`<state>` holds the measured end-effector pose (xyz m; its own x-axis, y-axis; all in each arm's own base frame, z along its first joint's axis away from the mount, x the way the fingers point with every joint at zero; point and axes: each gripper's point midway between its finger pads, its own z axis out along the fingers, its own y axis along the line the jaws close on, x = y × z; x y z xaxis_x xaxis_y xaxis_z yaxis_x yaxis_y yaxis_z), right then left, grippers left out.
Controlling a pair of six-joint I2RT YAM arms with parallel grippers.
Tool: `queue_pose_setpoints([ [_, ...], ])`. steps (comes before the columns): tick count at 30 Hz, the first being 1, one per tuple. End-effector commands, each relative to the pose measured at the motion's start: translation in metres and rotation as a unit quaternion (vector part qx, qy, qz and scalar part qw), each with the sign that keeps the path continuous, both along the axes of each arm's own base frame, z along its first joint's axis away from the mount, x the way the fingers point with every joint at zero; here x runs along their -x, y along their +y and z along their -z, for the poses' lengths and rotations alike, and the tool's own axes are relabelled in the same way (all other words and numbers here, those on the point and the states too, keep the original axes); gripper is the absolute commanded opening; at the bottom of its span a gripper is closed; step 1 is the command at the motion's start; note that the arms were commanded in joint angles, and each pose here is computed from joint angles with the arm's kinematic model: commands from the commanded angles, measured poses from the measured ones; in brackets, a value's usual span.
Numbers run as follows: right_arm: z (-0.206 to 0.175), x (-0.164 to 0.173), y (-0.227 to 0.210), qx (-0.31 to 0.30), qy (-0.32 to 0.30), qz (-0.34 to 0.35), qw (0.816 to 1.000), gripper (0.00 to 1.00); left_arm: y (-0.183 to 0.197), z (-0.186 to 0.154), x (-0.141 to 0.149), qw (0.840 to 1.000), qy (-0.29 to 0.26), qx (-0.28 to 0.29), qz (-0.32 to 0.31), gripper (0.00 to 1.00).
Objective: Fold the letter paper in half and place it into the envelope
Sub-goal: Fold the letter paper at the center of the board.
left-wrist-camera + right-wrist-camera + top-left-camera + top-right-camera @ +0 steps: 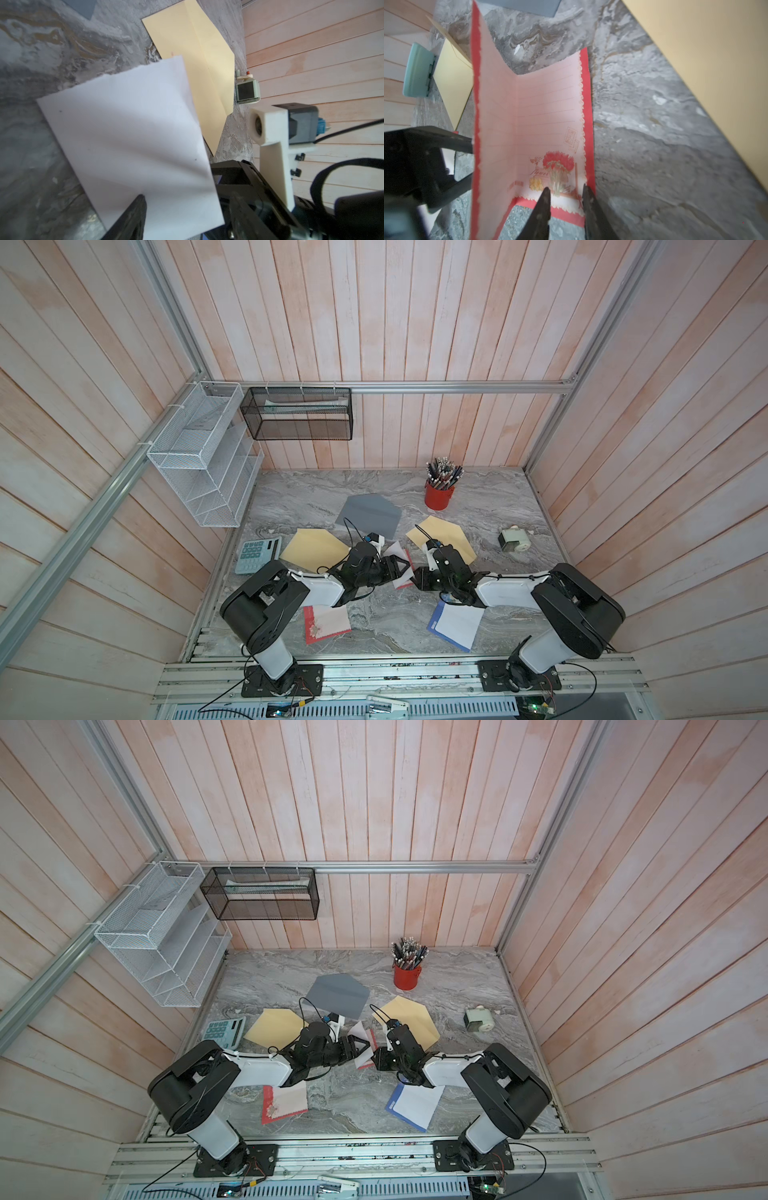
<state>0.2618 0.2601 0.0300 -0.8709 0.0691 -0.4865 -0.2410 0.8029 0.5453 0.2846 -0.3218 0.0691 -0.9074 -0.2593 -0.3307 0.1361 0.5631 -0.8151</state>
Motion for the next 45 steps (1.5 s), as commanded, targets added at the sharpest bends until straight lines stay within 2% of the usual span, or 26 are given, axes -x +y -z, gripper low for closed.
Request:
queue_pose_setpoints([
  [1,-0.005,0.001,-0.014,0.003,0.002,0.018,1.0,0.37,-0.004,0.002,0.002,1.0,0.002,0.012,0.005,0.65],
  [6,-0.029,-0.005,-0.025,-0.044,-0.009,0.036,0.998,0.43,-0.005,0.008,0.002,1.0,0.008,0.006,0.008,0.65],
  [12,-0.044,-0.019,-0.041,-0.036,-0.031,0.063,0.997,0.44,-0.004,0.005,0.0,1.0,0.003,-0.001,0.009,0.65],
  [16,-0.04,-0.029,-0.039,-0.022,-0.03,0.05,0.998,0.37,-0.003,0.002,-0.001,1.0,-0.006,-0.01,0.01,0.65],
  [20,-0.057,-0.037,-0.033,-0.019,-0.053,0.035,0.998,0.28,-0.007,0.011,-0.002,0.999,0.014,-0.024,0.018,0.65],
  [25,-0.081,-0.036,-0.03,-0.028,-0.081,0.019,0.996,0.27,-0.007,0.029,-0.003,0.995,0.055,-0.075,0.025,0.64],
  [32,-0.105,-0.027,-0.007,-0.033,-0.109,-0.024,0.993,0.24,-0.001,0.041,-0.002,0.989,0.08,-0.12,0.024,0.64],
  [38,-0.096,-0.023,0.006,-0.032,-0.093,-0.044,0.994,0.2,-0.002,0.046,0.001,0.988,0.092,-0.118,0.027,0.64],
  [45,-0.063,-0.028,0.001,-0.008,-0.069,-0.031,0.997,0.19,-0.001,0.044,0.003,0.989,0.091,-0.114,0.028,0.64],
])
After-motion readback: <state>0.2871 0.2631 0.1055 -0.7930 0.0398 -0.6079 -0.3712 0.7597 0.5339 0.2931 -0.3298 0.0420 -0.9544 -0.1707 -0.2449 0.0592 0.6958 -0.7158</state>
